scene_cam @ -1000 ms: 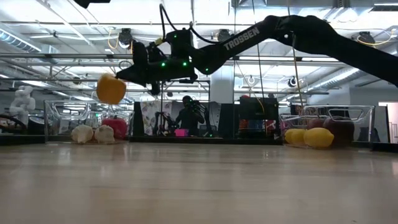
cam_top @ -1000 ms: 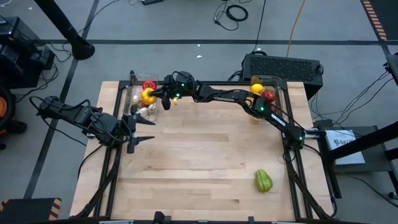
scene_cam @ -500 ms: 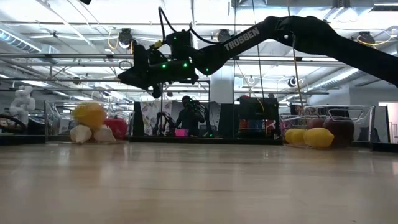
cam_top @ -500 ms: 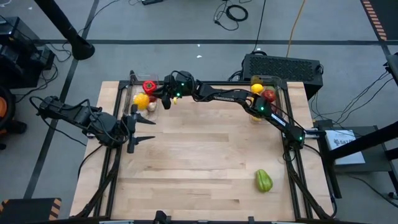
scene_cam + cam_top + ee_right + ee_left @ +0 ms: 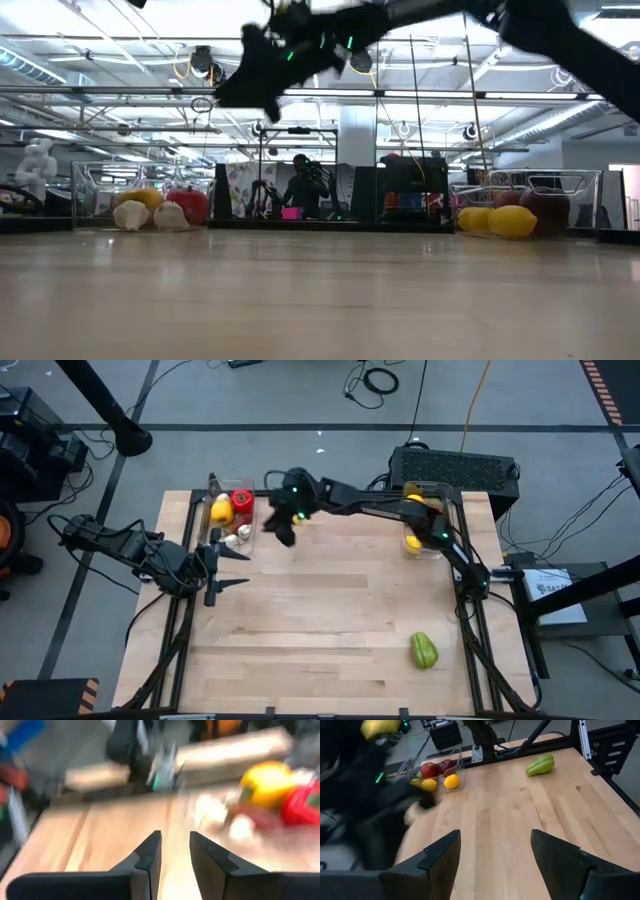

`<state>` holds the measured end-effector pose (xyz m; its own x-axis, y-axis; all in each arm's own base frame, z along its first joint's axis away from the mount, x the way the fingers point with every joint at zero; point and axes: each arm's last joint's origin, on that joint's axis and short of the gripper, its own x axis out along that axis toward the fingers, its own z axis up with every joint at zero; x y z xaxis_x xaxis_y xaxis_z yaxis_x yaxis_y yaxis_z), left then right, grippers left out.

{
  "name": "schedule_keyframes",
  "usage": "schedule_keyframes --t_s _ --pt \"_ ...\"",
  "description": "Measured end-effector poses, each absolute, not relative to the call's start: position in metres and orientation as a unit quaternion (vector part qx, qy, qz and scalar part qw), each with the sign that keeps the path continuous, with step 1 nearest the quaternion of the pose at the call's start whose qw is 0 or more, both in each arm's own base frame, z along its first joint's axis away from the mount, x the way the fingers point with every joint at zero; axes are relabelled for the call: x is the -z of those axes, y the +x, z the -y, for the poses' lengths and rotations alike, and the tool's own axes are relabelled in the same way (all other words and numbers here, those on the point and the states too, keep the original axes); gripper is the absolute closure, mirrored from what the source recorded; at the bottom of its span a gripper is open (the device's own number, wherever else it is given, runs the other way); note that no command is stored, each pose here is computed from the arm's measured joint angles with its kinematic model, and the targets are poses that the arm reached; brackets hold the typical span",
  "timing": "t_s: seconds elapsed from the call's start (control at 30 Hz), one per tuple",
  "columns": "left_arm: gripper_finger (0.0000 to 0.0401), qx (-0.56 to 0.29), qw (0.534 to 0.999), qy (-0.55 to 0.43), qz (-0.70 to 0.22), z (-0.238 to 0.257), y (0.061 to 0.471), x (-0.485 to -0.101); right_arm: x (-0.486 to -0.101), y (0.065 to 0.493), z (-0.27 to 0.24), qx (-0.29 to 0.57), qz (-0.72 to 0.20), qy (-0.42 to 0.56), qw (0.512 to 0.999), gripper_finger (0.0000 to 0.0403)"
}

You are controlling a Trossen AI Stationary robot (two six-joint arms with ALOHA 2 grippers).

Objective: Sort produce into baskets
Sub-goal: Put the chayote into the left transparent bin

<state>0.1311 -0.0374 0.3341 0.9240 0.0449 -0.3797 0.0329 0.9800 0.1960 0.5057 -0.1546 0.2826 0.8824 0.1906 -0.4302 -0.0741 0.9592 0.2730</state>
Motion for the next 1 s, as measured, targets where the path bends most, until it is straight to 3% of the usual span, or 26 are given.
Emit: schedule_keyframes --t_s 0.23,0.47,0.57,0.7,1.0 --pt "0.0153 -0.005 0.977 0.089 -0.194 0.037 0.131 -0.334 -0.339 0.442 0.054 -0.031 -0.439 0.026 0.898 0.031" --pt "0.0153 -0.007 0.978 0.088 -0.19 0.037 0.132 -0.335 -0.349 0.383 -0.053 0.046 -0.603 -0.004 0.796 0.031" --pt "0.0153 -0.007 0.979 0.087 -0.187 0.038 0.132 -0.336 -0.349 0.361 -0.094 0.107 -0.618 -0.021 0.778 0.031" --pt "0.0153 -0.007 0.98 0.085 -0.181 0.038 0.133 -0.337 -0.349 0.341 -0.151 0.142 -0.584 -0.013 0.799 0.031" --pt "0.0153 -0.004 0.982 0.1 -0.159 0.04 0.139 -0.34 -0.337 0.297 -0.225 0.218 -0.536 0.088 0.811 0.0296"
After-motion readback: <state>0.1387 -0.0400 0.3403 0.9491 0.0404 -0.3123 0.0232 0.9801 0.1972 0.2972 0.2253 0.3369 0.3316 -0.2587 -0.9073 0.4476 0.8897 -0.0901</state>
